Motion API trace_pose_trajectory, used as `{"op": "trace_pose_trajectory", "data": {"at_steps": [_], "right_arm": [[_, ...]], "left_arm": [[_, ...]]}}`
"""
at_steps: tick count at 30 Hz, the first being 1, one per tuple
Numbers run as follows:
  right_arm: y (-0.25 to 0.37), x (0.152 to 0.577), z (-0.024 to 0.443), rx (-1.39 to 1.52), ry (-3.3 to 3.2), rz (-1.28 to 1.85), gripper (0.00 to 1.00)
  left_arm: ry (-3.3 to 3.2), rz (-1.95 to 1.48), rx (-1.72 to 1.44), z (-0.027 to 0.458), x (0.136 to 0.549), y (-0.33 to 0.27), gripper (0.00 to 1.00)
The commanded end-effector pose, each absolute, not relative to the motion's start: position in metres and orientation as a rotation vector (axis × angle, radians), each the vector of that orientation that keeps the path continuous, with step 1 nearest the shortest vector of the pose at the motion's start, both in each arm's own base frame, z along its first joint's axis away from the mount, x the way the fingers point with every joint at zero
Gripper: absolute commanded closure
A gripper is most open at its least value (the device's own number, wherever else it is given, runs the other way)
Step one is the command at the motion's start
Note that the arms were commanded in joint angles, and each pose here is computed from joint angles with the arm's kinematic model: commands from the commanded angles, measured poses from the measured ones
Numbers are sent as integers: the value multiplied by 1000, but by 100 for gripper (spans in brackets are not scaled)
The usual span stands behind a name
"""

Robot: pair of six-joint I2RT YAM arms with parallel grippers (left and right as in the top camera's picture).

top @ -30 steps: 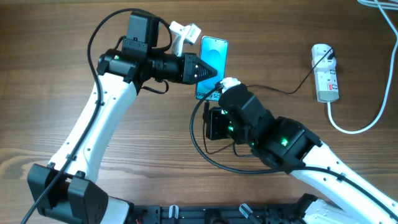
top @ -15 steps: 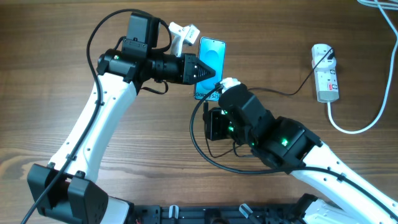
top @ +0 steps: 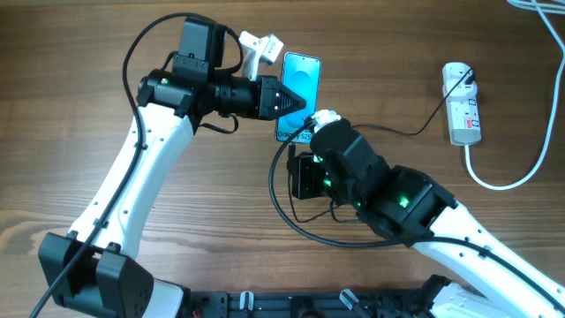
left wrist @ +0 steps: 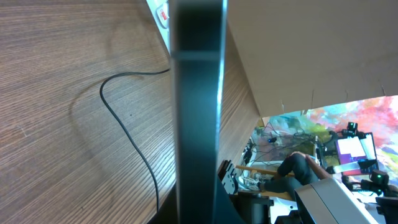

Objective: Plug charger to phone and switch on socket
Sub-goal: 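Push the USB-C plug up into the phone's bottom port with the right gripper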

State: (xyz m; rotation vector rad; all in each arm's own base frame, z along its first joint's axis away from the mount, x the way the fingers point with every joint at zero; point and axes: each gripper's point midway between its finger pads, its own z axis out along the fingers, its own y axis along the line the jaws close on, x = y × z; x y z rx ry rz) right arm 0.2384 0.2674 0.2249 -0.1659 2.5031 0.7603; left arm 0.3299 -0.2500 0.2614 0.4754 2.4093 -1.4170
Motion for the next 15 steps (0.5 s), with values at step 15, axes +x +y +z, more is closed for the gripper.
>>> {"op": "trace_pose_trajectory", "data": {"at_steps": [15], "right_arm": [[254,271,262,-126,2355,684,96]], "left_arm": [[2373,-1475,528,276,318,-252,96]]}}
